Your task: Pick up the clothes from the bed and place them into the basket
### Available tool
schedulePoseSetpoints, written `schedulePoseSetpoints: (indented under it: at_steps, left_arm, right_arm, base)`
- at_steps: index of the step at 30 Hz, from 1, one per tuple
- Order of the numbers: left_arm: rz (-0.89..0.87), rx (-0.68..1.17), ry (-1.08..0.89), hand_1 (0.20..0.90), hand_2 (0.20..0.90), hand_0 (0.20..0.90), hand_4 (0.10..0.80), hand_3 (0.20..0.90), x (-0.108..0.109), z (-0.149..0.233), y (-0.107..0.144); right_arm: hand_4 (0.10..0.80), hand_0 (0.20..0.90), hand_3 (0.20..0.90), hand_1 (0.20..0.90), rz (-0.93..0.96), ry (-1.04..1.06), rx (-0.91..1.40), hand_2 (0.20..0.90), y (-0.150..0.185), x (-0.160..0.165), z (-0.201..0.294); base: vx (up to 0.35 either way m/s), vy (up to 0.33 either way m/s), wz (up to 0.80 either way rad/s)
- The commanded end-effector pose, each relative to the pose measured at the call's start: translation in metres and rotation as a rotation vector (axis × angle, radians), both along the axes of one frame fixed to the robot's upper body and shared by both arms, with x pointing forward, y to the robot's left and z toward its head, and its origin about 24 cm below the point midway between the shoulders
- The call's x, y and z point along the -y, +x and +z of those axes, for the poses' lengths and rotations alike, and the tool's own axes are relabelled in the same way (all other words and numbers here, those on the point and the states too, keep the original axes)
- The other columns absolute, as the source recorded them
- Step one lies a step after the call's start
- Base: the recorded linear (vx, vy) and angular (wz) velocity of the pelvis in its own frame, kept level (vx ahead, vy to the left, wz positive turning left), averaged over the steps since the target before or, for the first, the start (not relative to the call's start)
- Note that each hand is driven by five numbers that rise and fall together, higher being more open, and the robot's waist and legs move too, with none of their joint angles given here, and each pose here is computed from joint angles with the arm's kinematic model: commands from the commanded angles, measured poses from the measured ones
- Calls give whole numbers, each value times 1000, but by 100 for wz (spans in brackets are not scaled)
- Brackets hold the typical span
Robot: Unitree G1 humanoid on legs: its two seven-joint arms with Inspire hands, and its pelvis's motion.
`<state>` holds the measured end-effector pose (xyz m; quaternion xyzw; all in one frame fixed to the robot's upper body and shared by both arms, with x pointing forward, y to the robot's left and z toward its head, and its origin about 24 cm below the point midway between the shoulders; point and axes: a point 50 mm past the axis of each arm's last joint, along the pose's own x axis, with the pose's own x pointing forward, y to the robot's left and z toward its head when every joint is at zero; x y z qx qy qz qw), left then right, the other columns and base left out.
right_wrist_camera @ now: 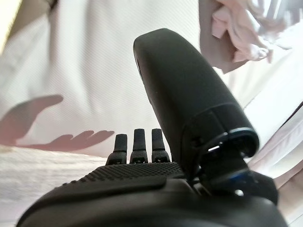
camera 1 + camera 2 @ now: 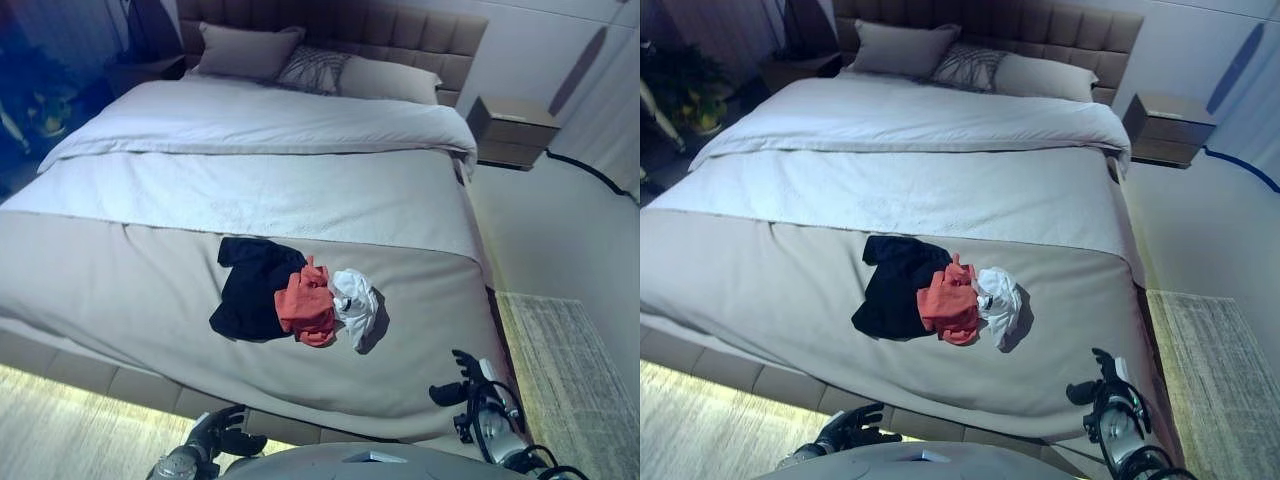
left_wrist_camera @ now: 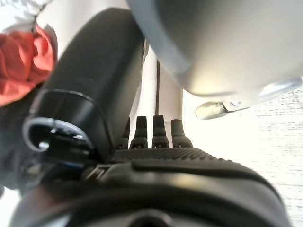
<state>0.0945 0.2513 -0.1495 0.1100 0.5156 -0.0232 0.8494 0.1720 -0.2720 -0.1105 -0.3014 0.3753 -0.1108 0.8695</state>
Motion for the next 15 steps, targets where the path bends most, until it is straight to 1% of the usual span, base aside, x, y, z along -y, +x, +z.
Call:
schedulePoseSetpoints:
  at_steps: [1,4,10,12,15]
  left_arm:
    - [-65,87,53,900,900,900,800,900,-17,16,37]
    - [-58,123,54,900,900,900,800,900,-18,22,50]
    - [-130,165,25,900,900,900,800,900,-10,25,56]
    - [-140,181,11,900,900,900,800,900,-7,26,58]
    - [-158,209,-9,900,900,900,800,900,-4,30,66]
  right_arm:
    - [800,900,900,900,60,-26,440,900,104,20,92]
    - [800,900,900,900,77,36,571,900,137,21,132]
    - [800,900,900,900,157,193,721,900,157,24,174]
    - [800,900,900,900,191,189,737,900,161,26,183]
    - [800,900,900,900,177,165,715,900,166,37,194]
  base:
    - [-291,-161,22]
    - [-165,-83,24]
    - [-28,-34,17]
    - [30,-5,7]
    - [27,-16,22]
